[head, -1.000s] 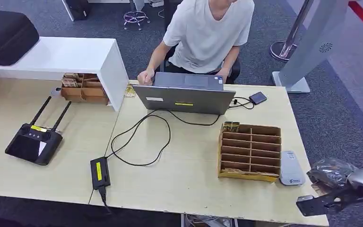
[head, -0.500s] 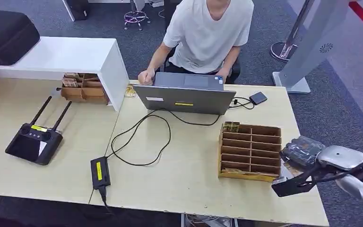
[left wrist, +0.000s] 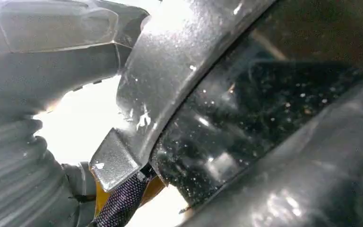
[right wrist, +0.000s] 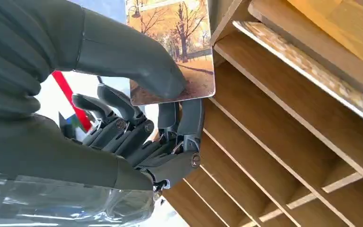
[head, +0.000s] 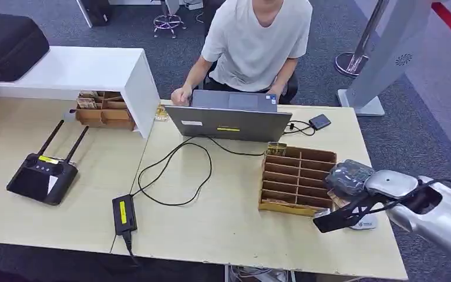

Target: Pass the card to the sensor for recognition and then transmit it.

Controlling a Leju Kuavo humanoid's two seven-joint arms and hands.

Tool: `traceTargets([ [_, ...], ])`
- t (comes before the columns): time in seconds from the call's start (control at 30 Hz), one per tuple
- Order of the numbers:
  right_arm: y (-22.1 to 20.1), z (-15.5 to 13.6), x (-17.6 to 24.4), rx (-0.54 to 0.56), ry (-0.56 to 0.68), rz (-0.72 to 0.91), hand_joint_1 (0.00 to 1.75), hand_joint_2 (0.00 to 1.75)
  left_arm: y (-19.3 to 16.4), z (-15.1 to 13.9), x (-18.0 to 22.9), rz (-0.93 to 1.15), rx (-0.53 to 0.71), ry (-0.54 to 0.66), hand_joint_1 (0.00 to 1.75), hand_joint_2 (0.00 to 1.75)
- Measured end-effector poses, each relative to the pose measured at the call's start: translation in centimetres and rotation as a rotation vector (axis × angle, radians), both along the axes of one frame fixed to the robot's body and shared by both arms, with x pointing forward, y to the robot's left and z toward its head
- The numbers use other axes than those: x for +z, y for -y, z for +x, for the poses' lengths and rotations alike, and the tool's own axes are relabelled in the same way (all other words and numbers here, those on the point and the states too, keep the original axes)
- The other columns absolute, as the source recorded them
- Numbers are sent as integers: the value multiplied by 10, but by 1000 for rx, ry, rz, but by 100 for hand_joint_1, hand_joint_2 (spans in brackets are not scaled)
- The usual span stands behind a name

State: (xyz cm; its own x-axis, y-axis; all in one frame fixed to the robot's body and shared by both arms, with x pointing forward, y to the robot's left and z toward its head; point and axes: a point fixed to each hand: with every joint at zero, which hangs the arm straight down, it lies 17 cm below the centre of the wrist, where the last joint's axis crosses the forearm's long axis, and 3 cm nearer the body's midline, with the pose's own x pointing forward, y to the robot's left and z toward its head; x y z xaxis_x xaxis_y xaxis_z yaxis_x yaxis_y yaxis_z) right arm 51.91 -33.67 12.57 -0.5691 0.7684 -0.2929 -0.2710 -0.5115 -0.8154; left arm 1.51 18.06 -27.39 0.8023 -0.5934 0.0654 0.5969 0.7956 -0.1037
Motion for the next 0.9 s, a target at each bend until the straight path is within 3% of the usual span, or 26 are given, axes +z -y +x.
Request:
traceTargets([
  [0.43,-8,8,-5,-2,-2,13,175,175,0,0,0,1,0,-1,0,175],
  [0.9,13,16,-7,-27,45,-53,175,175,0,0,0,1,6,-3,0,175],
])
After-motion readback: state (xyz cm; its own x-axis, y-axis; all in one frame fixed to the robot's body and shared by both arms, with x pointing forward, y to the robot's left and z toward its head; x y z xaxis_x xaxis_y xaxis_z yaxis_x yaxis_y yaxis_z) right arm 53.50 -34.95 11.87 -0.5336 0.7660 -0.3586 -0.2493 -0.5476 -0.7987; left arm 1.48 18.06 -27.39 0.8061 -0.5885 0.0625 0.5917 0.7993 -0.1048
